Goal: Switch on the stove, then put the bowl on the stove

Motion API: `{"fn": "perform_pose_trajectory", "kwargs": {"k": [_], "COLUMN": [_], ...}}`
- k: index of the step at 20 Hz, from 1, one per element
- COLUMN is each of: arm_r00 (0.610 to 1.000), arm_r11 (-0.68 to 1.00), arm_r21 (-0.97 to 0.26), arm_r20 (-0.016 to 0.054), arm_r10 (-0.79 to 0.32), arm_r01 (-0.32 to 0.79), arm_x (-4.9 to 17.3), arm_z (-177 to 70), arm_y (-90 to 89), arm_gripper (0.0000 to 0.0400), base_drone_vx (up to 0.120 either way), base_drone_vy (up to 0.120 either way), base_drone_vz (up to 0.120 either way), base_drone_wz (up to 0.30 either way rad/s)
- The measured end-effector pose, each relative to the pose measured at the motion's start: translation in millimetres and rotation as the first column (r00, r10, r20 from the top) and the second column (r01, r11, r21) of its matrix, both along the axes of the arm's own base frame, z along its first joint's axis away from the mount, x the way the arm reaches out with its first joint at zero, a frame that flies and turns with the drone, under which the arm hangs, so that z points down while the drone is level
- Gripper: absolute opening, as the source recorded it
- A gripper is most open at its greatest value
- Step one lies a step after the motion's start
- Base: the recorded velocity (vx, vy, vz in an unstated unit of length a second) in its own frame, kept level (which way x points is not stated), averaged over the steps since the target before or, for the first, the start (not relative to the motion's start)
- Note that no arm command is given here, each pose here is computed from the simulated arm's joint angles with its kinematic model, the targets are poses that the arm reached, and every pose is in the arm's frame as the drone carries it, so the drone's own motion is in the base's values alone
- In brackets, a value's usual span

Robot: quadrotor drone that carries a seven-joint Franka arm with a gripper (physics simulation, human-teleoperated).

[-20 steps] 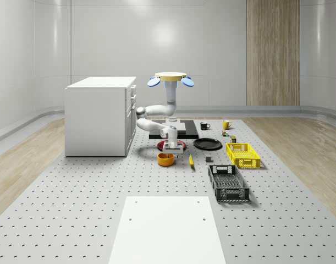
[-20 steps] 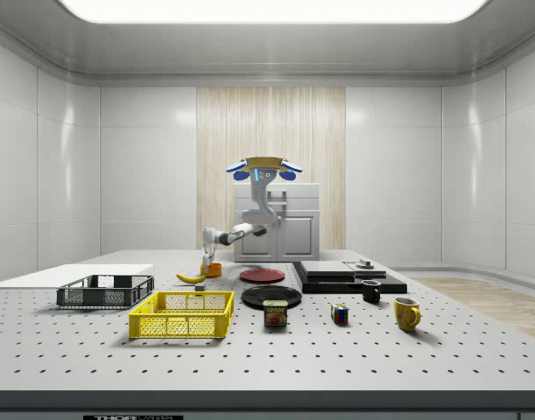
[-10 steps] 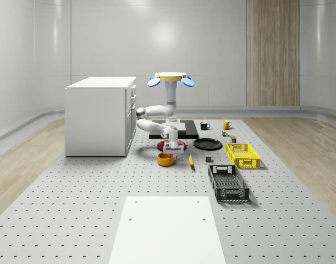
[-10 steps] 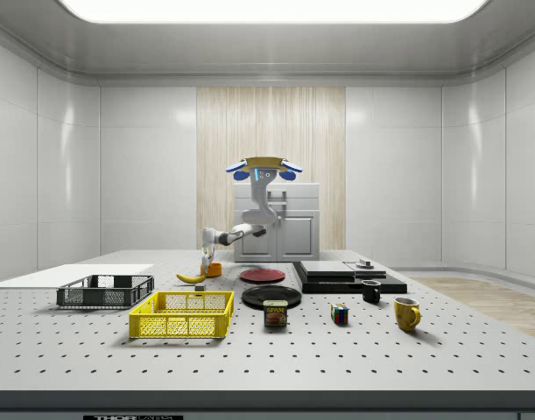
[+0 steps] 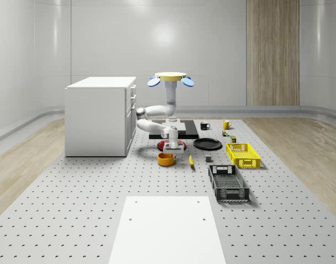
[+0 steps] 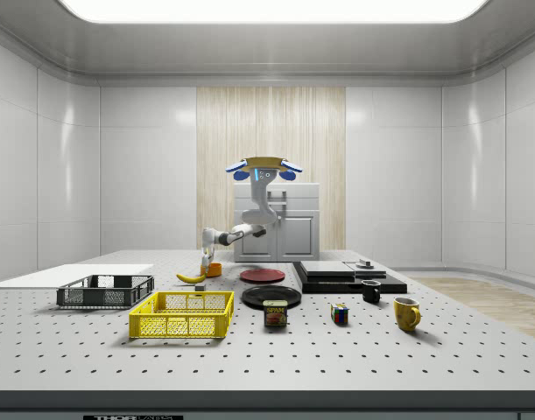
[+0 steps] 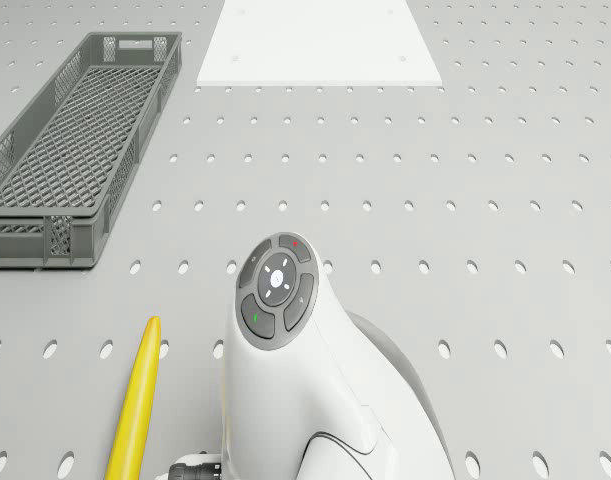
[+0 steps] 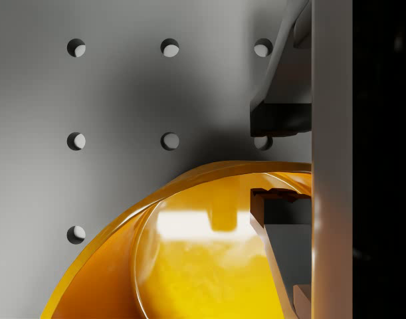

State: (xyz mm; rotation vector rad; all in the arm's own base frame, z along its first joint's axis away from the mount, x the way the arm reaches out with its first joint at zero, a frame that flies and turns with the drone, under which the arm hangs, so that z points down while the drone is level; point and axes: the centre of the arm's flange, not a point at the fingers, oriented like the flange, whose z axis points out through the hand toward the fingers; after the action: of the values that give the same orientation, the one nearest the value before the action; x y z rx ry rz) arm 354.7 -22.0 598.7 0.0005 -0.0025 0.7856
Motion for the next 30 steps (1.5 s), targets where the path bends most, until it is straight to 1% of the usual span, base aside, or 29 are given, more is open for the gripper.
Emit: {"fn": "perform_pose_trajectory", "kwargs": {"k": [3, 7, 10, 11, 17, 20, 24, 25, 27, 30], "arm_r00": [1.0, 0.998, 0.997, 0.997, 0.999, 0.999, 0.998, 0.997, 0.995, 0.997], "arm_r11": [1.0, 0.998, 0.997, 0.997, 0.999, 0.999, 0.998, 0.997, 0.995, 0.997], "arm_r21": [0.0, 0.004, 0.007, 0.006, 0.002, 0.001, 0.001, 0.002, 0.007, 0.005], "arm_r20": [0.0, 0.0005, 0.0005, 0.0004, 0.0, -0.0001, -0.0002, -0.0001, 0.0002, 0.0], "arm_r10": [-0.007, -0.058, -0.081, -0.08, -0.037, -0.046, -0.069, -0.076, -0.096, -0.075], "arm_r01": [0.007, 0.058, 0.081, 0.08, 0.037, 0.046, 0.069, 0.076, 0.096, 0.075], "arm_x": [0.0, 1.1, 1.4, 1.2, 0.3, 0.2, 0.2, 0.3, 1.5, 0.9], "arm_z": [-5.6, -18.3, -24.3, -25.7, -30.3, -31.1, -31.5, -31.6, -31.2, -31.4], "arm_y": [0.0, 3.7, 5.4, 4.6, 1.2, 0.6, 0.5, 1.1, 5.4, 3.3], "arm_gripper": [0.0105, 0.0104, 0.0104, 0.0107, 0.0106, 0.0105, 0.0104, 0.0103, 0.0103, 0.0107], "base_drone_vx": [0.0, 0.0, -0.12, -0.12, -0.12, -0.067, -0.12, -0.12, -0.06, -0.12], "base_drone_vy": [0.0, 0.01, 0.12, 0.12, 0.12, 0.013, 0.12, 0.12, 0.02, 0.0], "base_drone_vz": [0.0, 0.11, 0.12, 0.12, 0.113, 0.0, 0.0, 0.0, 0.0, 0.0], "base_drone_wz": [0.0, 0.0, 0.0, 0.0, 0.0, 0.0, 0.0, 0.0, 0.0, 0.0]}}
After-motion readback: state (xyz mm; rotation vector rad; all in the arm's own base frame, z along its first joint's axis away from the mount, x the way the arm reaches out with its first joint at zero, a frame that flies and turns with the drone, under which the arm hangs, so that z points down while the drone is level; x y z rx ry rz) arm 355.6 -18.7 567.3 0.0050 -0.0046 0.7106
